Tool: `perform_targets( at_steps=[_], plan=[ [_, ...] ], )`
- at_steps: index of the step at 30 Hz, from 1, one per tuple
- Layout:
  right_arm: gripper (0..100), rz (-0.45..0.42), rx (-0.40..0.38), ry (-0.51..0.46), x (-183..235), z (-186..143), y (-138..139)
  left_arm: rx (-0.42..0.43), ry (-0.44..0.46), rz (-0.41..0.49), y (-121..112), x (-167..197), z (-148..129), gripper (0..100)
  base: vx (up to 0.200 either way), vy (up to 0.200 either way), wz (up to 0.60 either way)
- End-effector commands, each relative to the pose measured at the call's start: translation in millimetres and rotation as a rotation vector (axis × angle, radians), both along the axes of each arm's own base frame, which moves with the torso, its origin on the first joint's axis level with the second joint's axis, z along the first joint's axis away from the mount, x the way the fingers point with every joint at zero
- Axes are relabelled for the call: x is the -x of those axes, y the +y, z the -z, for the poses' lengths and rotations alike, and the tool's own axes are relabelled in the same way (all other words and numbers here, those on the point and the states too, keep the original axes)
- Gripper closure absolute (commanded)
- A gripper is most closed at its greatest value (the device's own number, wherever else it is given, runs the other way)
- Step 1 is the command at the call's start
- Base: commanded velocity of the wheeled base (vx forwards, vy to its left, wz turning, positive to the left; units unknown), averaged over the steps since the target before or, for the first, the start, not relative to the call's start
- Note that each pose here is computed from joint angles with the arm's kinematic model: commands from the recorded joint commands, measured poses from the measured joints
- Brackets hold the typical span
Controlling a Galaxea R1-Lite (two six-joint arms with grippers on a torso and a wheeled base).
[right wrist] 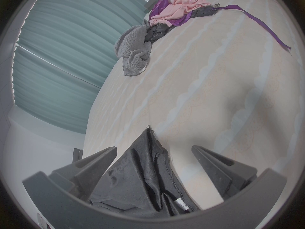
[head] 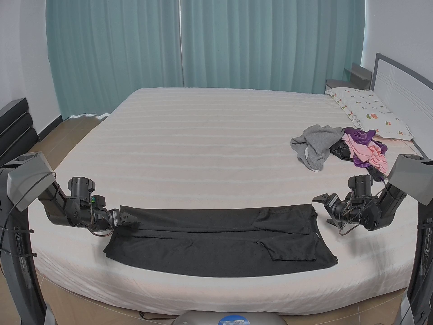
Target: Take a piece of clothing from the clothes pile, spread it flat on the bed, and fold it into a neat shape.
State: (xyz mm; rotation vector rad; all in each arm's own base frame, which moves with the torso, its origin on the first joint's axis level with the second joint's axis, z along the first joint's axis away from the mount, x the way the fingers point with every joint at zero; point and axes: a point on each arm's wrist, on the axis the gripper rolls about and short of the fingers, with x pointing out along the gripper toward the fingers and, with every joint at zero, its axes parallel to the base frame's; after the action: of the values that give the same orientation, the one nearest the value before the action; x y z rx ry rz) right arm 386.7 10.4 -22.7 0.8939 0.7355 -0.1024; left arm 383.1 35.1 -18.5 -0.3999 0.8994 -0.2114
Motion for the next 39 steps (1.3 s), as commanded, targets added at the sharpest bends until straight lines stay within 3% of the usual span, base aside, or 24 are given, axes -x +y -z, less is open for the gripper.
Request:
perform_targets(
  at_steps=[1, 9, 10, 27, 32, 39],
  plan=[
    [0, 0.0, 0.0, 0.0, 0.0, -0.1, 0.0, 0.002, 0.013, 0.005, -1.2, 4.4, 4.5, 0, 0.0, 0.0, 0.0],
    [0, -0.002, 0.0, -0.028, 0.6, 0.5, 0.6, -0.001, -0.015, 0.016, -5.2, 7.8, 6.2, 0, 0.0, 0.0, 0.0],
    [0, -0.001, -0.002, -0.029, 1.0, 0.7, 0.6, -0.002, -0.017, 0.015, -5.2, 8.6, 5.6, 100, 0.0, 0.0, 0.0],
    [0, 0.001, -0.002, -0.031, 2.1, 0.2, 0.0, -0.006, -0.013, 0.001, -6.5, 13.0, 2.7, 100, 0.0, 0.0, 0.0],
    [0, 0.008, -0.003, -0.03, 2.7, -0.5, -2.4, 0.03, -0.018, -0.041, -7.1, 13.5, -7.9, 100, 0.0, 0.0, 0.0],
    [0, 0.041, -0.041, -0.039, 5.0, -10.6, -6.4, 0.039, -0.012, -0.047, -7.7, 13.4, -6.9, 100, -0.029, 0.0, 0.0]
  ],
)
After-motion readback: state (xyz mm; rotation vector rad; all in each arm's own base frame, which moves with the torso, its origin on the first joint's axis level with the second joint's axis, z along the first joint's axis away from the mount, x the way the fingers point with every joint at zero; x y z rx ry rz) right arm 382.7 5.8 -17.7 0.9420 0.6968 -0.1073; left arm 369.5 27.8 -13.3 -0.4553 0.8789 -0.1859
